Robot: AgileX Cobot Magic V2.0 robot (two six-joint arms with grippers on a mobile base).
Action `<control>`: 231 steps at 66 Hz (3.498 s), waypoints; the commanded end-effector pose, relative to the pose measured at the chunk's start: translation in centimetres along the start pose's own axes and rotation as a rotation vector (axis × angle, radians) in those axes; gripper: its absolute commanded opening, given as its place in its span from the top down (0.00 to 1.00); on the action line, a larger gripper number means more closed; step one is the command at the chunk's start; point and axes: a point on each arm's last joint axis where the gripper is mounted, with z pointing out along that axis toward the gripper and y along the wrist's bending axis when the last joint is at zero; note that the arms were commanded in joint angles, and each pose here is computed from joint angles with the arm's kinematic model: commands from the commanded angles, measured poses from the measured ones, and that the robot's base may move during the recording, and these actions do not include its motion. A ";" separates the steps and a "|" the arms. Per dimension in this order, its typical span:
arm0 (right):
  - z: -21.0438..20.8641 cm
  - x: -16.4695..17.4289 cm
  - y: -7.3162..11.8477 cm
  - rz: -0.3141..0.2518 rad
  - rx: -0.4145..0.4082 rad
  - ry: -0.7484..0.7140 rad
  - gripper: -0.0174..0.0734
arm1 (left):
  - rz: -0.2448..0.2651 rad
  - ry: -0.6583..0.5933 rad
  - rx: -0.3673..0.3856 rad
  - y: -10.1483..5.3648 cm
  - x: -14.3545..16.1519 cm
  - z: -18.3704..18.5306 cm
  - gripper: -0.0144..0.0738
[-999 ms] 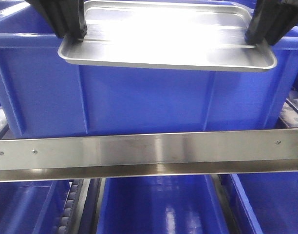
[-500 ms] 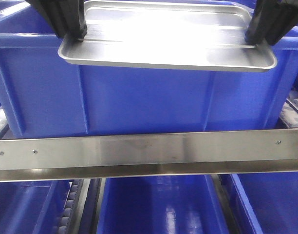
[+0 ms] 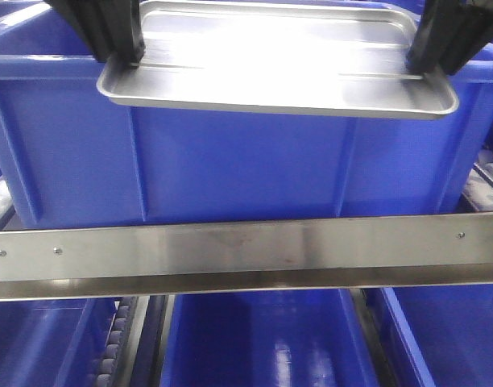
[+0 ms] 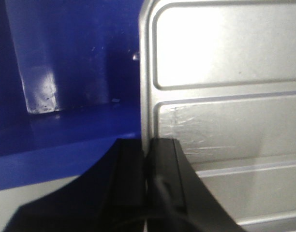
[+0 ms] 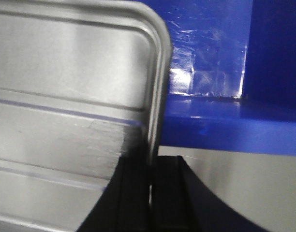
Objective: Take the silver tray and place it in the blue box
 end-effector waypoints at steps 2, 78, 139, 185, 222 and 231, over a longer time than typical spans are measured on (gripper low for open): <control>-2.2 -1.2 0.0 -0.027 -0.009 -0.124 0.74 | 0.022 -0.098 0.019 0.3 -0.8 -2.2 0.96; 3.3 -12.7 3.0 -0.118 0.031 -0.243 0.74 | -0.054 -0.285 0.030 1.9 -9.9 5.3 0.96; 9.3 -12.4 2.5 -0.130 0.079 -0.128 0.26 | -0.029 -0.181 0.016 1.5 -9.8 10.5 0.40; -0.6 -12.7 2.8 -0.132 0.060 -0.284 0.58 | 0.123 -0.299 -0.021 3.3 -9.5 -0.1 0.54; -5.7 -6.6 1.0 -0.249 0.051 -0.425 0.75 | 0.174 -0.539 0.099 7.6 1.3 -5.9 0.95; -7.1 -3.2 0.1 -0.280 0.027 -0.516 0.75 | 0.180 -0.623 0.141 8.6 4.2 -7.1 0.96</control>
